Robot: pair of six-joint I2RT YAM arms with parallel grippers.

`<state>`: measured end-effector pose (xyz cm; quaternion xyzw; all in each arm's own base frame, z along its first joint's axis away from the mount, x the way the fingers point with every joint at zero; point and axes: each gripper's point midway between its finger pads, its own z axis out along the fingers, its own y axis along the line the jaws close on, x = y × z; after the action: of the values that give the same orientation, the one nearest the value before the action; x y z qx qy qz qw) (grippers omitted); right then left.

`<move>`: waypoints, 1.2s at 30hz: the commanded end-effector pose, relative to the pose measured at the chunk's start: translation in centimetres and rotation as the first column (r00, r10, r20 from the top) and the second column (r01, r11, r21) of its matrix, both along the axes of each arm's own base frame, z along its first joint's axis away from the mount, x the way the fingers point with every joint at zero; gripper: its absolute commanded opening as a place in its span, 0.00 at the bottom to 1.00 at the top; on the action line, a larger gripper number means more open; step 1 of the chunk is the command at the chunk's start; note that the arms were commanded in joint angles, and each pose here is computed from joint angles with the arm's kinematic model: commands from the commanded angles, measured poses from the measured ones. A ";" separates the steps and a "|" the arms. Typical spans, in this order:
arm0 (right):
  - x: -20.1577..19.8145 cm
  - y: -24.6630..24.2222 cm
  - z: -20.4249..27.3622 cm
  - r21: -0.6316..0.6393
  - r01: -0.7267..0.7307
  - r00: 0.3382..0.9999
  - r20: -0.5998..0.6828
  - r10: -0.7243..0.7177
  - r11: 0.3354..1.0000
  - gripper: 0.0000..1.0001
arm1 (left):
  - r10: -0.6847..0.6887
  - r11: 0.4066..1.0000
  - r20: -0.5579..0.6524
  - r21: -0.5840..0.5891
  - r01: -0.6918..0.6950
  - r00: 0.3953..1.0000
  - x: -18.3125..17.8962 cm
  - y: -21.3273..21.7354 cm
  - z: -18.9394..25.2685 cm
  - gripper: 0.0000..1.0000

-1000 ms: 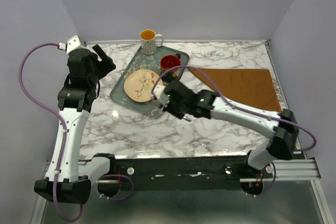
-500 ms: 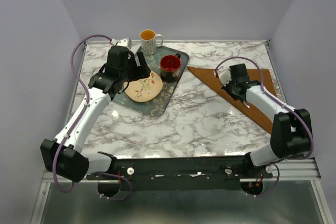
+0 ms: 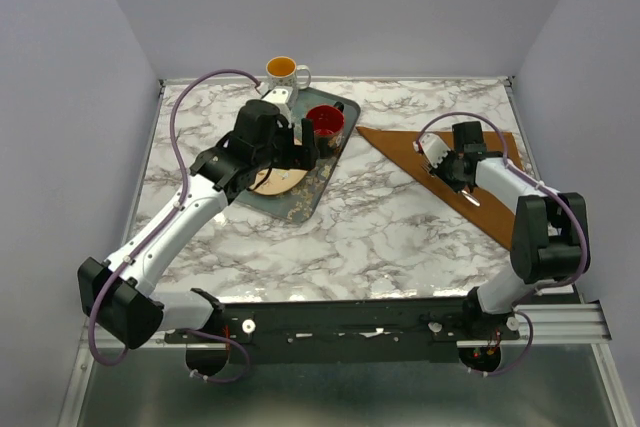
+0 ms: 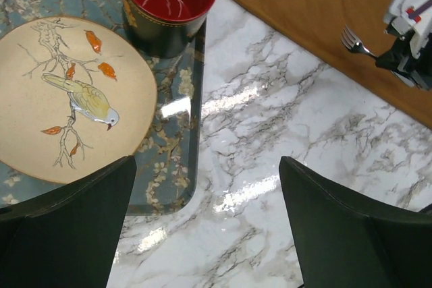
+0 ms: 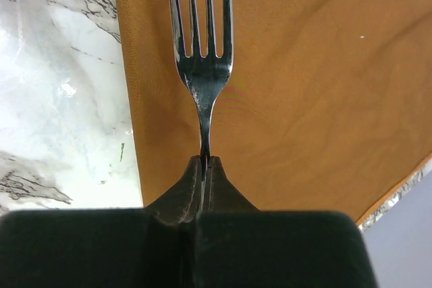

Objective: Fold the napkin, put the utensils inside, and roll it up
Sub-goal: Place the utensil onto the napkin

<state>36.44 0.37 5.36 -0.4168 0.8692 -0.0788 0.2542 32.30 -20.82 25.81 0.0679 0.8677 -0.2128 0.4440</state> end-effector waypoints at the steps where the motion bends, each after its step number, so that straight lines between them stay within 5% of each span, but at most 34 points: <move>1: 1.1 0.0 -0.6 0.026 -0.046 0.999 -0.008 0.046 0.999 0.01 | -0.039 0.996 0.080 0.083 0.032 0.996 -0.8 -0.2 1.1 0.98; 36: -2.0 -1.0 -2.5 0.084 0.084 0.987 -0.147 -0.071 0.993 0.01 | -0.094 0.990 0.054 0.106 0.088 0.994 -1.4 -1.8 0.0 0.99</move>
<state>34.46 -0.42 2.64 -0.3927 0.8927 -0.0261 0.2197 30.94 -22.61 25.70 0.1299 0.8604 -0.1914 0.4540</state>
